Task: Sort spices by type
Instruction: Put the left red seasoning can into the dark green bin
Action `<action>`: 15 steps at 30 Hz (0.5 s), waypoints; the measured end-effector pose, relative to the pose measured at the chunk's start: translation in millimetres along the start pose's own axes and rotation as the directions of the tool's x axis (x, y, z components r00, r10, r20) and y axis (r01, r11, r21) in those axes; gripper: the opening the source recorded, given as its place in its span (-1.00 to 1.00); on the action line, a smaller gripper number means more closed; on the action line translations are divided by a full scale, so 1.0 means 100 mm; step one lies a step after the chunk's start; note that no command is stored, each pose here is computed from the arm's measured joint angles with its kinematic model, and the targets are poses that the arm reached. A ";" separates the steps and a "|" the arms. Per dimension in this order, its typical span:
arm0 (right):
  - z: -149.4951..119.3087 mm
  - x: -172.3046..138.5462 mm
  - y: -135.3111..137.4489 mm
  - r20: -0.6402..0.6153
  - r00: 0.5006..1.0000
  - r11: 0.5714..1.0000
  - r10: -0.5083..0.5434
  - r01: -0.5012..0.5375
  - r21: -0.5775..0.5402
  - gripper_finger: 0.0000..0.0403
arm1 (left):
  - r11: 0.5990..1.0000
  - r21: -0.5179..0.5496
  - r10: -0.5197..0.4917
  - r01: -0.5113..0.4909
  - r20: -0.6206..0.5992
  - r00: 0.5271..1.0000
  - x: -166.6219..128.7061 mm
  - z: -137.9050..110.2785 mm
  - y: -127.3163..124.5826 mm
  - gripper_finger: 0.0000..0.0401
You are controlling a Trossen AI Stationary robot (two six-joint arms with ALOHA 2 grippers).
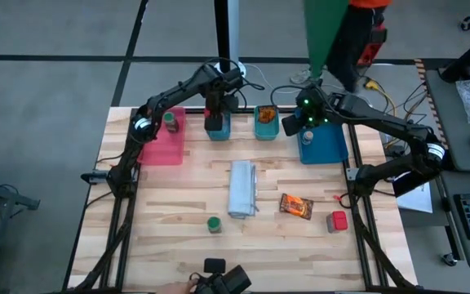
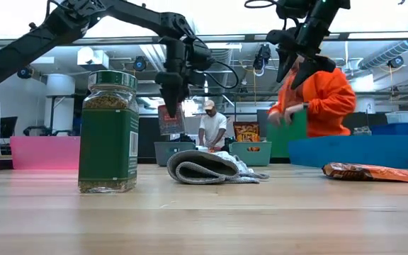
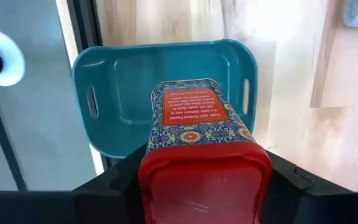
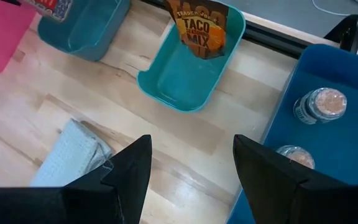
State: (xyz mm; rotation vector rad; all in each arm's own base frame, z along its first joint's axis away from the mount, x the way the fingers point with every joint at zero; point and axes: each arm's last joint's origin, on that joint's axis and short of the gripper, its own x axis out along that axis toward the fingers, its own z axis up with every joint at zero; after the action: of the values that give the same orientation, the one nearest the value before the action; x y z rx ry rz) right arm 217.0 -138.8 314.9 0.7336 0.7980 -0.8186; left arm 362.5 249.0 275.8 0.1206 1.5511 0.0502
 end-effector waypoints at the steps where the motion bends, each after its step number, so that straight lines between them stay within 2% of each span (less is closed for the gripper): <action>1: 0.00 0.00 0.00 0.000 1.000 1.000 0.000 0.000 -0.001 0.07 | 1.000 0.000 0.000 0.000 -0.001 1.000 0.01 0.00 0.00 -0.04; 8: 0.00 0.01 0.00 0.000 1.000 1.000 -0.002 0.002 -0.016 0.07 | 1.000 -0.018 0.005 -0.005 0.007 1.000 0.15 0.03 0.01 -0.04; 15: 0.00 0.02 0.00 -0.002 1.000 1.000 -0.004 0.004 -0.001 0.07 | 0.999 -0.014 -0.030 0.030 -0.040 0.999 0.30 0.01 -0.03 -0.04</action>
State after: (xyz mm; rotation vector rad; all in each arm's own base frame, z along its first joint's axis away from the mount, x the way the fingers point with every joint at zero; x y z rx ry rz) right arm 218.3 -139.7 313.6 0.7324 0.8015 -0.8210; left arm 363.6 249.8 245.6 0.0859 1.5921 0.0395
